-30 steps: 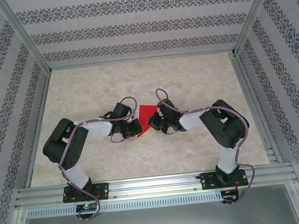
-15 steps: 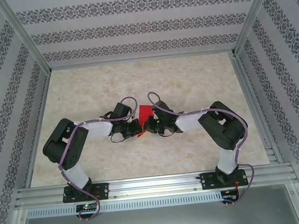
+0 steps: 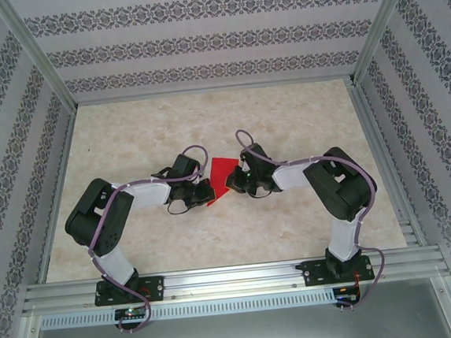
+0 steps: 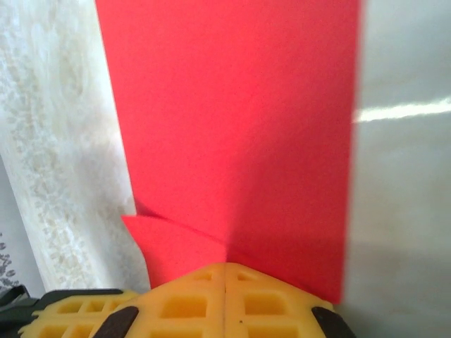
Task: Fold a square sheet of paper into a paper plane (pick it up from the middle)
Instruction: Third fold the triangle at the center of the table.
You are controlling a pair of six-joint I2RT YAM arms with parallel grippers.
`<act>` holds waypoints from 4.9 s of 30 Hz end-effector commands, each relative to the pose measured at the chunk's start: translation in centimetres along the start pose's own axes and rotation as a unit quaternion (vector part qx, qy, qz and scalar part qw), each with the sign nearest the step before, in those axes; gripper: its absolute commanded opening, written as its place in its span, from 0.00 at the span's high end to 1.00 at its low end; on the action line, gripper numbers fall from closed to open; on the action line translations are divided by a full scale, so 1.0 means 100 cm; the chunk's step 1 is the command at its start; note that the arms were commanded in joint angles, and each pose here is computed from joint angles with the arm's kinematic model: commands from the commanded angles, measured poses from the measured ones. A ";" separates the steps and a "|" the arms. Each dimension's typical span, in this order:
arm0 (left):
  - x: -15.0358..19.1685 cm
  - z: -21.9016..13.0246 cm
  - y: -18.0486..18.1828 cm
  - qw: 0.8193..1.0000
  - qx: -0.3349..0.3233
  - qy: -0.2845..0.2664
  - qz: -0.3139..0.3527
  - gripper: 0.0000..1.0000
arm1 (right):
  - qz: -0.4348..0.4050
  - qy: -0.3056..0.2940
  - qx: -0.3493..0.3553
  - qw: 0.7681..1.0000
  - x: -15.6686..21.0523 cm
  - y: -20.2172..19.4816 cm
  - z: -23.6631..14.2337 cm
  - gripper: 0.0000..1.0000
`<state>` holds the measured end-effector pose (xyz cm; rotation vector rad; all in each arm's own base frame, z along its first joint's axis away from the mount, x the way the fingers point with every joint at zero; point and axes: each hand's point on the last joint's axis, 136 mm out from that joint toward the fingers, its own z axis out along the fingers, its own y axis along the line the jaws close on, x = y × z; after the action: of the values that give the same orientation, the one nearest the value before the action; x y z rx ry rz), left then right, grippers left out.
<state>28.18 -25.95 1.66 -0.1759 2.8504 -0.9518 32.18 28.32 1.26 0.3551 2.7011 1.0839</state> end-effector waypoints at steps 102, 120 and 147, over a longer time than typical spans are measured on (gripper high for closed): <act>-0.023 -0.060 0.007 0.983 0.041 -0.158 -0.081 1.00 | 0.055 -0.022 0.047 0.997 0.027 0.012 0.011 1.00; -0.016 -0.027 0.040 0.987 -0.049 -0.115 -0.101 1.00 | -0.011 -0.014 -0.005 1.000 0.029 0.060 0.008 1.00; 0.004 -0.022 0.078 0.977 -0.138 -0.083 -0.138 1.00 | 0.085 -0.046 0.127 0.987 0.024 -0.050 -0.020 1.00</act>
<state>29.38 -20.96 1.62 -0.5874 2.7230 -0.7458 29.42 29.11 1.27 0.5476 2.7315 0.9878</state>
